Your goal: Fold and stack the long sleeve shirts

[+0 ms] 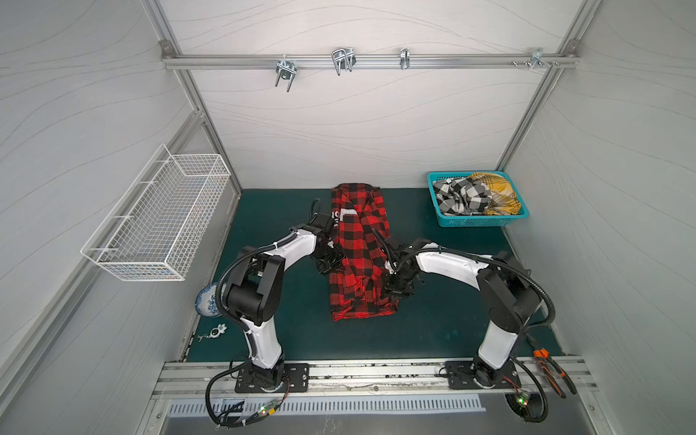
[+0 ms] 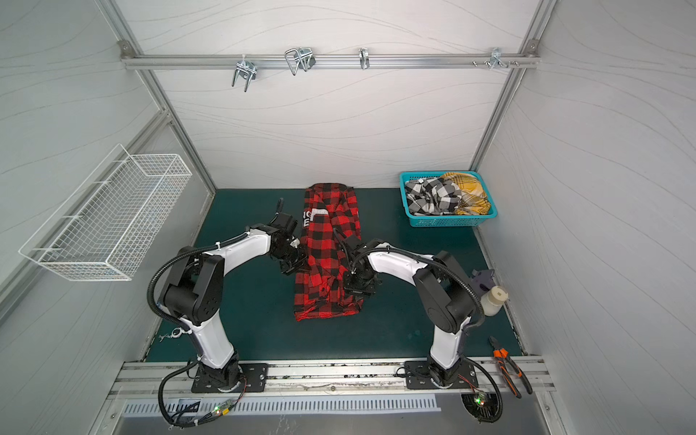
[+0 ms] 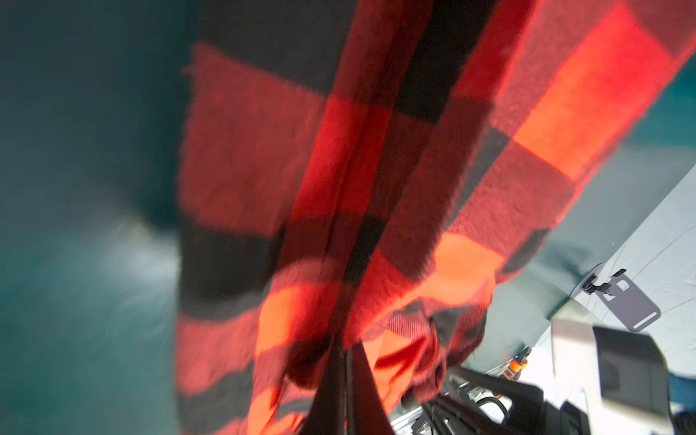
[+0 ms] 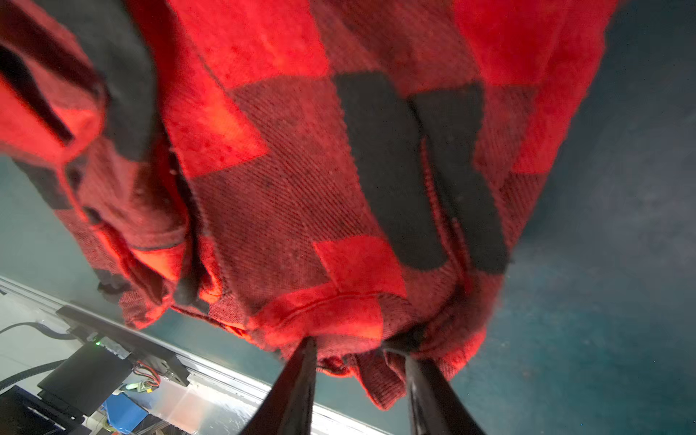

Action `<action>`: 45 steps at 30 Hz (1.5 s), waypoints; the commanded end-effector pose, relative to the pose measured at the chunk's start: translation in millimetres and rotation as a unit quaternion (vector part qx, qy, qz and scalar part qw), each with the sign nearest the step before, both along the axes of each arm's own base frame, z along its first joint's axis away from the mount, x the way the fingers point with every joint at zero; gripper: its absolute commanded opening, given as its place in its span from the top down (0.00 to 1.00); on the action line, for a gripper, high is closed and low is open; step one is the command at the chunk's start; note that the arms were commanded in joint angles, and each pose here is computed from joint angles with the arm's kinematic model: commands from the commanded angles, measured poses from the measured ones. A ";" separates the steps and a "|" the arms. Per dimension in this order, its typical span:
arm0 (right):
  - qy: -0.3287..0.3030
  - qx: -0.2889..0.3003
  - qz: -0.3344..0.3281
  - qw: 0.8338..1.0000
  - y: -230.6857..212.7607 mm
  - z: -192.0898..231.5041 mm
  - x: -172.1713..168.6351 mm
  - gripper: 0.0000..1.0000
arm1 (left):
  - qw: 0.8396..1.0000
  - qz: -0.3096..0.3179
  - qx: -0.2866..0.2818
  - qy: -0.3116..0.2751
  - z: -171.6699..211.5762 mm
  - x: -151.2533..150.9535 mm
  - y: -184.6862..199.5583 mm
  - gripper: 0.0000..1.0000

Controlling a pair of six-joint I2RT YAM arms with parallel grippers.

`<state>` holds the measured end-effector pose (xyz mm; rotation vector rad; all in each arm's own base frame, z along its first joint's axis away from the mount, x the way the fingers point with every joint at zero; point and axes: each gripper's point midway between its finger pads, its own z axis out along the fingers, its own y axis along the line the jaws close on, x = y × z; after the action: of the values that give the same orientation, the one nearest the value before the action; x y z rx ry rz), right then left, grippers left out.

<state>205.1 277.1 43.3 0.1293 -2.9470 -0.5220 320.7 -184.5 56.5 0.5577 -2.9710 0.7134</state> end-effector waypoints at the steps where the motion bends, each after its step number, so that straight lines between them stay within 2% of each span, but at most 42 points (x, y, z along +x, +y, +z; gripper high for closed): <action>1: -0.004 0.010 -0.014 1.000 -1.4 7.7 3.1 0.59 | 0.999 -0.005 0.051 0.017 1.8 -17.3 23.8 1.00; 8: -0.002 0.012 -0.014 1.000 0.6 6.4 5.2 0.60 | 0.997 -0.016 0.051 0.056 -23.9 -30.1 25.2 1.00; 11: -0.004 0.014 -0.013 1.000 0.6 10.3 5.5 0.59 | 0.997 -0.016 0.043 0.063 -30.4 -32.2 22.7 0.71; 14: -0.012 0.019 -0.010 1.000 0.5 20.7 5.7 0.58 | 0.998 -0.019 0.043 0.050 -23.3 -30.2 23.2 0.53; 15: -0.015 0.020 -0.009 1.000 0.2 24.0 6.0 0.58 | 0.998 -0.021 0.044 0.044 -18.6 -29.2 23.5 0.52; 19: -0.031 0.026 -0.006 0.999 -0.5 39.9 8.9 0.57 | 0.998 -0.021 0.060 0.006 12.7 -21.1 30.1 0.53; 21: -0.038 0.030 -0.005 0.999 -0.1 44.9 11.7 0.57 | 0.998 -0.017 0.061 -0.020 34.9 -11.0 30.2 0.58; 24: -0.044 0.036 -0.003 0.998 1.4 48.8 15.6 0.58 | 0.995 -0.023 0.066 -0.066 68.1 20.5 25.3 0.68; 27: -0.042 0.041 -0.001 0.998 4.0 48.7 15.9 0.60 | 0.993 -0.034 0.053 -0.099 79.9 64.0 12.2 0.78; 29: -0.041 0.044 -0.001 0.998 4.8 49.2 15.8 0.61 | 0.993 -0.038 0.052 -0.102 72.8 95.0 7.8 0.84; 34: -0.046 0.066 0.000 0.997 11.2 55.2 17.6 0.61 | 0.992 -0.029 0.052 -0.112 48.1 165.6 2.4 0.87; 37: -0.048 0.075 0.004 0.996 16.1 56.5 20.3 0.62 | 0.992 -0.031 0.055 -0.110 27.6 194.0 -3.0 0.88; 40: -0.044 0.078 0.000 0.996 13.4 54.7 24.0 0.63 | 0.994 -0.024 0.055 -0.091 -1.0 208.2 -7.3 0.89; 45: -0.036 0.090 -0.012 0.995 7.3 48.1 27.1 0.63 | 0.996 -0.025 0.032 -0.075 -33.7 209.4 -30.3 0.90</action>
<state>231.8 286.0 90.0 0.1379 -2.9839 -0.7606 536.4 -195.8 26.9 0.4835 -3.1676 0.6724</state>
